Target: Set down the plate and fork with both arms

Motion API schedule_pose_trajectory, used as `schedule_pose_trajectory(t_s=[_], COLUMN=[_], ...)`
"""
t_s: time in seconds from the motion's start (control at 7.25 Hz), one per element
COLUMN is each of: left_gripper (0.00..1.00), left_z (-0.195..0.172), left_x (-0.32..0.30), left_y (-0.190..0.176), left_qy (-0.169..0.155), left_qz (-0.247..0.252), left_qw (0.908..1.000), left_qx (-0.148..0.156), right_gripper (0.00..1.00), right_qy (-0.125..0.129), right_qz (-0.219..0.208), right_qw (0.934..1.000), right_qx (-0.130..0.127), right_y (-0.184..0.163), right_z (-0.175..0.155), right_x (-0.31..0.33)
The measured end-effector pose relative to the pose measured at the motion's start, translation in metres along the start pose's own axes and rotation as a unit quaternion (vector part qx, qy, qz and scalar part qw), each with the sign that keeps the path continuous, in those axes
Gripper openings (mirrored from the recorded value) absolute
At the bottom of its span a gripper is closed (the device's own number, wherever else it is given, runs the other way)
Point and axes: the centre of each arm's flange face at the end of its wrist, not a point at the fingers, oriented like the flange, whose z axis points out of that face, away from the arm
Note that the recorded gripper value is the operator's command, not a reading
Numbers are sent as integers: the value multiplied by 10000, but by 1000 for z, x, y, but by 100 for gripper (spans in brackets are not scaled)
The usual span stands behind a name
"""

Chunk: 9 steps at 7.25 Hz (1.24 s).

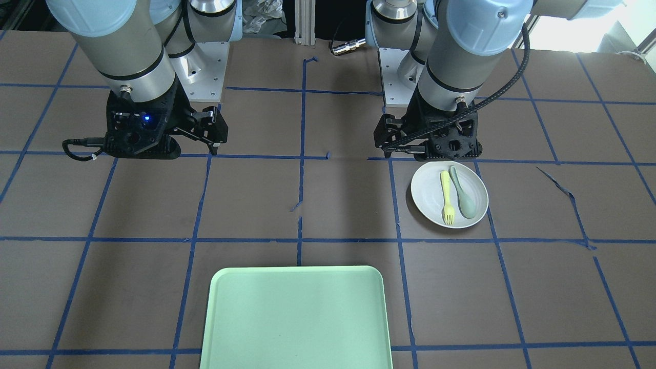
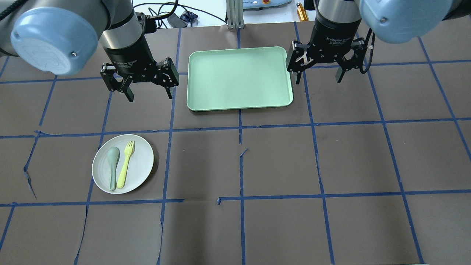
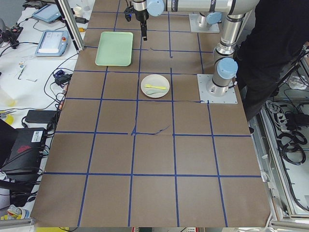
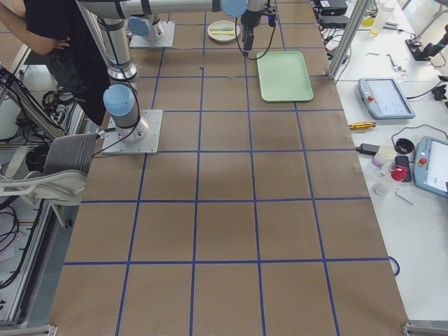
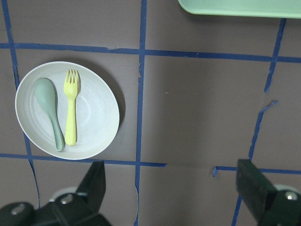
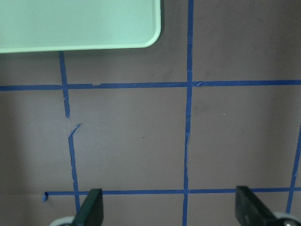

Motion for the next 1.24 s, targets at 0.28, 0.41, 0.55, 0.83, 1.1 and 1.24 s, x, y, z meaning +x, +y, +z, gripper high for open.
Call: schedule_pose_trajectory(t_s=[0.28, 0.41, 0.55, 0.83, 1.1, 1.24], left_gripper=[100, 100, 100, 100, 100, 100], left_z=[0, -1, -2, -3, 2, 1], left_x=[0, 0, 0, 1, 2, 2], left_y=[0, 1, 2, 1, -2, -3], left_qy=[0, -1, -2, -2, 3, 14], left_qz=[1, 0, 3, 42, 69, 73], left_qw=[10000, 10000, 10000, 10000, 10000, 10000], left_qx=[0, 14, 23, 35, 14, 41], right_gripper=[100, 100, 100, 100, 100, 100], right_qy=[-4, -1, -11, -31, -54, -59], right_qz=[2, 2, 1, 8, 26, 29], right_qw=[10000, 10000, 10000, 10000, 10000, 10000], right_qx=[-2, 8, 24, 43, 8, -7], right_y=[0, 0, 0, -1, -3, -5], right_z=[0, 0, -1, -2, 1, 3], right_x=[0, 0, 0, 0, 1, 2])
